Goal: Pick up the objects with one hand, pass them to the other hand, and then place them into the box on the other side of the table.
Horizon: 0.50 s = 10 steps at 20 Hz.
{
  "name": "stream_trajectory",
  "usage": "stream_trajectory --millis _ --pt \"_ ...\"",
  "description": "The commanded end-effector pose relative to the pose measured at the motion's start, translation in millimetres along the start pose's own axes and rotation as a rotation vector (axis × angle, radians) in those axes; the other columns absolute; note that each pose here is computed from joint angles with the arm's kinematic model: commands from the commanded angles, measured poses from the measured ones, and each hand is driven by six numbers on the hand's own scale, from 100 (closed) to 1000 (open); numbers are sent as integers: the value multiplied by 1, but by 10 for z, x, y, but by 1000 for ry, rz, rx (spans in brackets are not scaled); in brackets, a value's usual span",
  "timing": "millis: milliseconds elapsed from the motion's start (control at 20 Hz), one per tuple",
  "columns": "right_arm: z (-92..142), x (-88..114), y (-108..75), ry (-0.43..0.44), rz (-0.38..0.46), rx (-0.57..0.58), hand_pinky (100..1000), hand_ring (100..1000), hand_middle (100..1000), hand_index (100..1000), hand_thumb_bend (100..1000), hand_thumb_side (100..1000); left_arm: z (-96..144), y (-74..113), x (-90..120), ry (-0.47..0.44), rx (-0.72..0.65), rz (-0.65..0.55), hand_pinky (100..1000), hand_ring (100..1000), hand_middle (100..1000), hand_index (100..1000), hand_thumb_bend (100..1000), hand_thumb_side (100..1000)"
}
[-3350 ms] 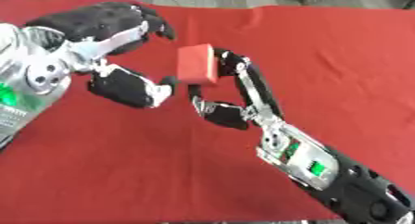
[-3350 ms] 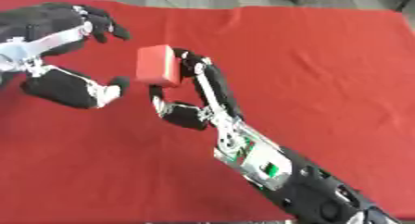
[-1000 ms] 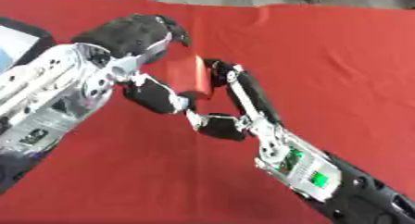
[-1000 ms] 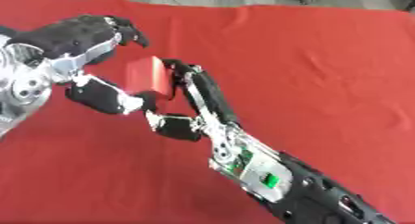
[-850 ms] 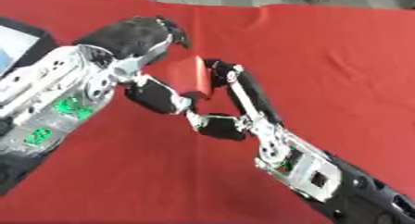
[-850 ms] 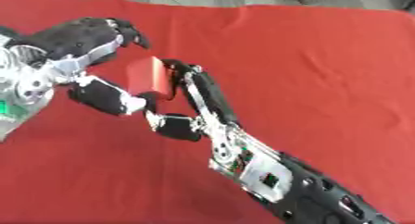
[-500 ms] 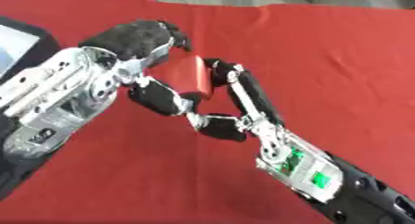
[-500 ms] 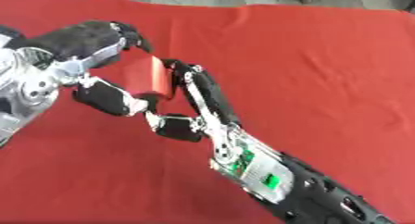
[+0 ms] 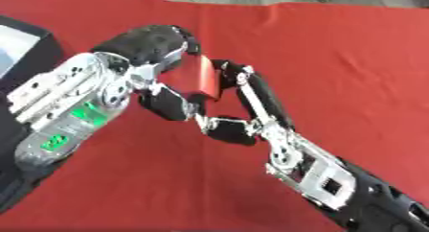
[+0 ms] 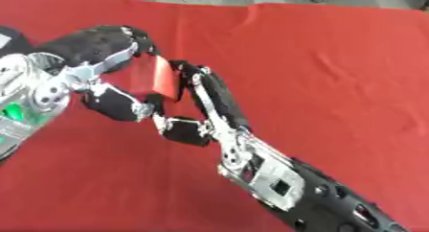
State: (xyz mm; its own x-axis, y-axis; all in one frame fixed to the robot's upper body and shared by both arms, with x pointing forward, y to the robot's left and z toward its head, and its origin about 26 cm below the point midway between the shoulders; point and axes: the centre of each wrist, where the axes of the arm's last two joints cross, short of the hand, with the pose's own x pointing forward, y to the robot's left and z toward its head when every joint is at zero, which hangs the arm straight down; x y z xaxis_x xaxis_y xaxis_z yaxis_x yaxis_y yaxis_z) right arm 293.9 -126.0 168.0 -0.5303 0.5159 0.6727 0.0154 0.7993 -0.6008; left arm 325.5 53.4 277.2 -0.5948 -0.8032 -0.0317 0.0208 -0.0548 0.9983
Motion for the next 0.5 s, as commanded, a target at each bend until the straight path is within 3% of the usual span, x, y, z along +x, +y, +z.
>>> stream_trajectory --millis 50,300,500 --pt "-6 74 -33 -42 2 -3 722 767 374 517 100 100 12 75 -28 20 31 -2 774 754 747 727 127 179" --pt "-2 66 -33 -40 8 -2 718 774 393 537 100 100 17 72 -14 18 34 -1 754 719 697 640 100 143" --pt "-4 57 -43 -47 17 -6 714 817 466 619 267 100 15 72 -12 16 33 -6 726 665 617 493 100 142"
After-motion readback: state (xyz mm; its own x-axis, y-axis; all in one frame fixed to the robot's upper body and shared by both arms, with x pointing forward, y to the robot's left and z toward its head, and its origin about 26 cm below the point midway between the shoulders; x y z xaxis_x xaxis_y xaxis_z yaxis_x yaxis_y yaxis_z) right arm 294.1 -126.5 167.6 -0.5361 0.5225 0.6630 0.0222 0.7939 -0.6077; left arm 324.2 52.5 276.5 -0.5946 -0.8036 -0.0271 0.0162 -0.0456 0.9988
